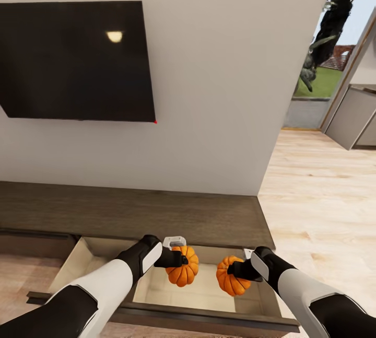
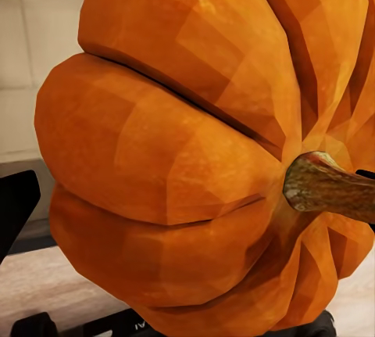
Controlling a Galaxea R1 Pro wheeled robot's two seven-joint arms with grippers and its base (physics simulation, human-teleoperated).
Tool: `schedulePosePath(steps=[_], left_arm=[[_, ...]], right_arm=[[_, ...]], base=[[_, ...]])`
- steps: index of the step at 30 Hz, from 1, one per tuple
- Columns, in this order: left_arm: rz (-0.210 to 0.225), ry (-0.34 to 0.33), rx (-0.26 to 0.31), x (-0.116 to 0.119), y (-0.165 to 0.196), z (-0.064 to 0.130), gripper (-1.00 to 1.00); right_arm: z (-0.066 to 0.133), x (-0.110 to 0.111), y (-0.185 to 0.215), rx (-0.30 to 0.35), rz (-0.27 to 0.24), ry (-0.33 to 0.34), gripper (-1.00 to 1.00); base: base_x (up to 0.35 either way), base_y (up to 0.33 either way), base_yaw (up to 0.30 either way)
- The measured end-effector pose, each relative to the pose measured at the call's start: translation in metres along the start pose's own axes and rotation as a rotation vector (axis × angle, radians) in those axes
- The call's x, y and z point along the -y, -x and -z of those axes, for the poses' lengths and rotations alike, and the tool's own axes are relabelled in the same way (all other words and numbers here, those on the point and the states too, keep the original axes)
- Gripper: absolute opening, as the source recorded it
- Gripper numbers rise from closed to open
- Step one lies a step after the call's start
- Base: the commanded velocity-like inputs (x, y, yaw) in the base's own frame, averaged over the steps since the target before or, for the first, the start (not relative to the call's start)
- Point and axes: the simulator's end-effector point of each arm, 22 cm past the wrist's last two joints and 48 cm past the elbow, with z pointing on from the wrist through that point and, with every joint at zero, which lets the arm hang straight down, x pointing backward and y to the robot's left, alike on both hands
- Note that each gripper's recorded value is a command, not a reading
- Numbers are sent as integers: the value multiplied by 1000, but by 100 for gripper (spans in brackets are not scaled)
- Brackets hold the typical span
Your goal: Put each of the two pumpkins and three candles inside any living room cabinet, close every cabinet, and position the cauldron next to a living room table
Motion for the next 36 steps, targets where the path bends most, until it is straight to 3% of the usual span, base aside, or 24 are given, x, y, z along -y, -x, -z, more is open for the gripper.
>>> schedulePosePath(steps=[20,36], left_arm=[[10,-2,-30,-15,-20,-44,-100],[20,-3,-54,-18,-29,-54,-100]], right_arm=[[-46,8,-17,-31,-1,-5,-100],[-56,11,-26,-55,-5,-9,-100]], base=[[0,0,0],[85,-2,0]])
